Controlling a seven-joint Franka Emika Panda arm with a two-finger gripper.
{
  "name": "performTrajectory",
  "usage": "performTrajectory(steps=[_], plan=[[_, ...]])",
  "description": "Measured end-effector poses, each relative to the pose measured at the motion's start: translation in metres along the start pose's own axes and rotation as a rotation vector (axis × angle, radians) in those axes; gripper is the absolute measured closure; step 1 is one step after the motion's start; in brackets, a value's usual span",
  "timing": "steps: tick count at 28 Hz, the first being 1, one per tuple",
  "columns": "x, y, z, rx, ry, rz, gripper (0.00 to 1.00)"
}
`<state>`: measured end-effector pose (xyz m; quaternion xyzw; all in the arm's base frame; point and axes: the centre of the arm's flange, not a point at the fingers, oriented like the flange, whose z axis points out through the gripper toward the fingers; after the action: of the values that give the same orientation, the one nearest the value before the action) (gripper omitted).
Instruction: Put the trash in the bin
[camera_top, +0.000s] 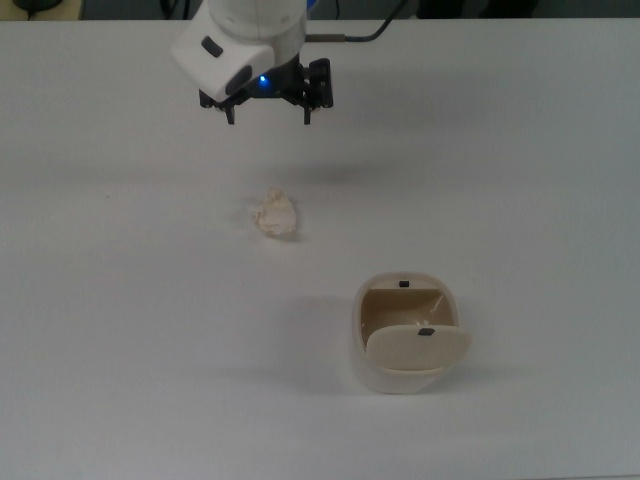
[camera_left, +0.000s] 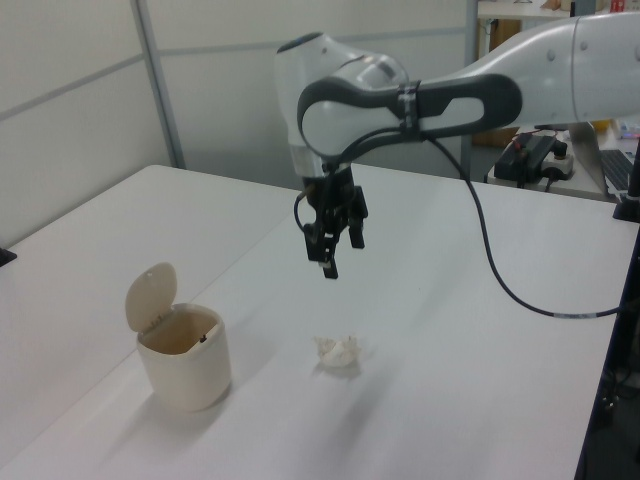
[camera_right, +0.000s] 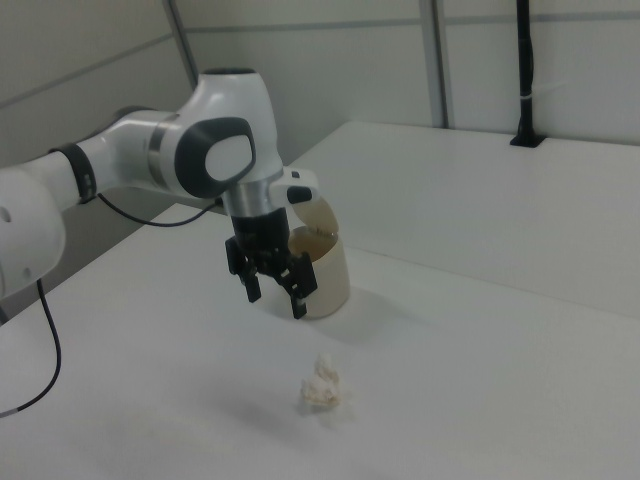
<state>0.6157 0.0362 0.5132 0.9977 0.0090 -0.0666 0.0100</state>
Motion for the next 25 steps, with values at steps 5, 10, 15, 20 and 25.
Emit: performTrajectory(steps=[5,10,15,20,25], plan=[[0.017,-0.007,0.035,-0.004,-0.037,-0.009,0.00],[0.034,-0.013,0.076,-0.010,-0.056,-0.014,0.00],[0.044,-0.012,0.112,-0.042,-0.076,-0.014,0.00],[0.050,-0.011,0.134,-0.070,-0.078,-0.012,0.04],[0.058,-0.010,0.154,-0.088,-0.062,-0.020,0.10]])
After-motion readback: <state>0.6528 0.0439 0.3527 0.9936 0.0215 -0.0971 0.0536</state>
